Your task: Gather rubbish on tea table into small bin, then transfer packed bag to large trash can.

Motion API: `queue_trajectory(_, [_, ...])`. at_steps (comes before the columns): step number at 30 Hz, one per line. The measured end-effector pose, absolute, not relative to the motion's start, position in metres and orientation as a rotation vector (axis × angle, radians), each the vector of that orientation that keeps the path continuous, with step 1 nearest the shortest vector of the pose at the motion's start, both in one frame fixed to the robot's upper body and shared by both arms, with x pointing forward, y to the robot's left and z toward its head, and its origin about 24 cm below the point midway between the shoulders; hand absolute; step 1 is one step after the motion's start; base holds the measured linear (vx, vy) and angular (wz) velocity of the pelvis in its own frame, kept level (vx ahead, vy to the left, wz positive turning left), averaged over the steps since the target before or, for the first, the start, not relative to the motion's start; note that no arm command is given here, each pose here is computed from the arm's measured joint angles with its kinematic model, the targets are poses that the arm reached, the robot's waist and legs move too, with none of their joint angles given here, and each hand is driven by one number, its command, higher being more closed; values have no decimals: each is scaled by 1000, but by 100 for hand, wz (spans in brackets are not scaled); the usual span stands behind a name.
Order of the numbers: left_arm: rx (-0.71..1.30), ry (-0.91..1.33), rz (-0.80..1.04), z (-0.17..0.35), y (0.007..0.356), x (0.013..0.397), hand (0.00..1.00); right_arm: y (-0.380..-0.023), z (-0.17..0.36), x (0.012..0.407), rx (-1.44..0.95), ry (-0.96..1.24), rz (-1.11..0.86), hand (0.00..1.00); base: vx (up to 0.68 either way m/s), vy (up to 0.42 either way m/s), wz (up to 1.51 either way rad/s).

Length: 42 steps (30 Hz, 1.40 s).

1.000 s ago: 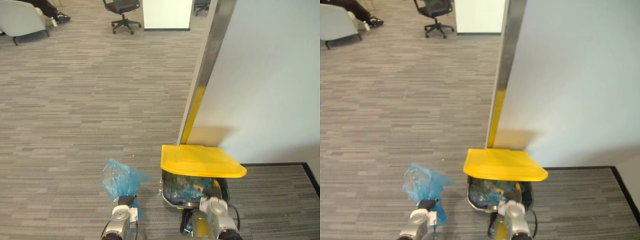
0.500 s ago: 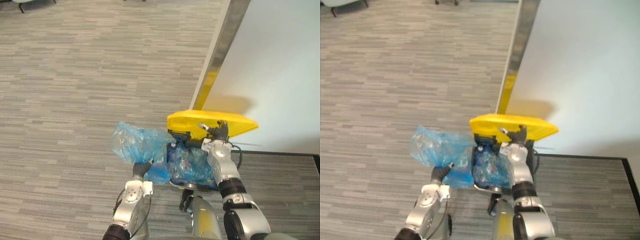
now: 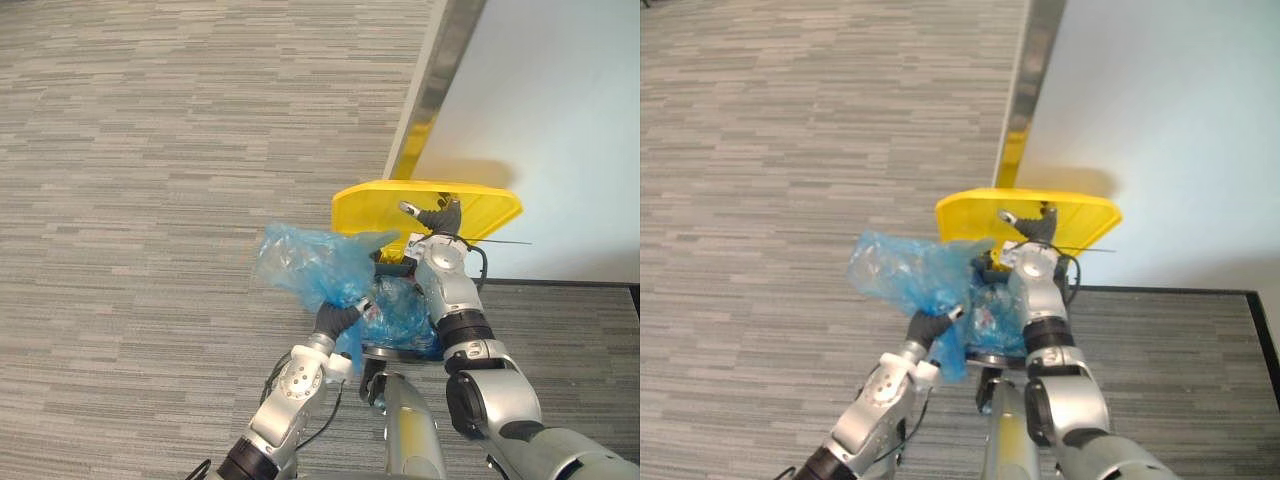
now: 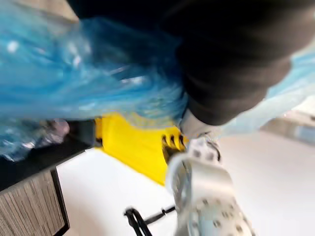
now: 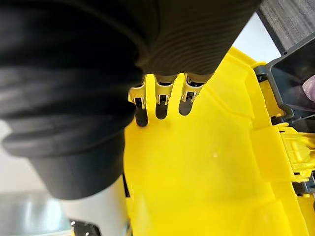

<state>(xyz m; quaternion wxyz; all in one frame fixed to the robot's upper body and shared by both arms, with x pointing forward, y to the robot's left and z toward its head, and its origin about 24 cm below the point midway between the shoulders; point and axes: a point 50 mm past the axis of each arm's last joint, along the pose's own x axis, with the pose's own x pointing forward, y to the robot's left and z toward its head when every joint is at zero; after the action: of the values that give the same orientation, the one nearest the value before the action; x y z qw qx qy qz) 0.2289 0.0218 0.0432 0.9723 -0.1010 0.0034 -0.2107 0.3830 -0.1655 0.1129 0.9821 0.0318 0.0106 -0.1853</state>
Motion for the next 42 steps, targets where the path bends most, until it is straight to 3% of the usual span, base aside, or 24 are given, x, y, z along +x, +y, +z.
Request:
queue_trajectory(8, [-182,-38,-518,55,-1,226,100,-162,134,392,29,-19,-333,0,12,-6,-12])
queue_trajectory(14, [-51,-70,-546,60,-16,256,100,-163,173,401,7,-116,-335,0,-7,-22,7])
queue_trajectory(27, [31,-117,-399,92,-15,311,100,-170,269,388,46,-457,-369,0,-50,-29,-1])
queue_trajectory(42, [28,-191,-211,137,3,349,100,-130,324,371,27,-698,-233,0,-43,-13,-14])
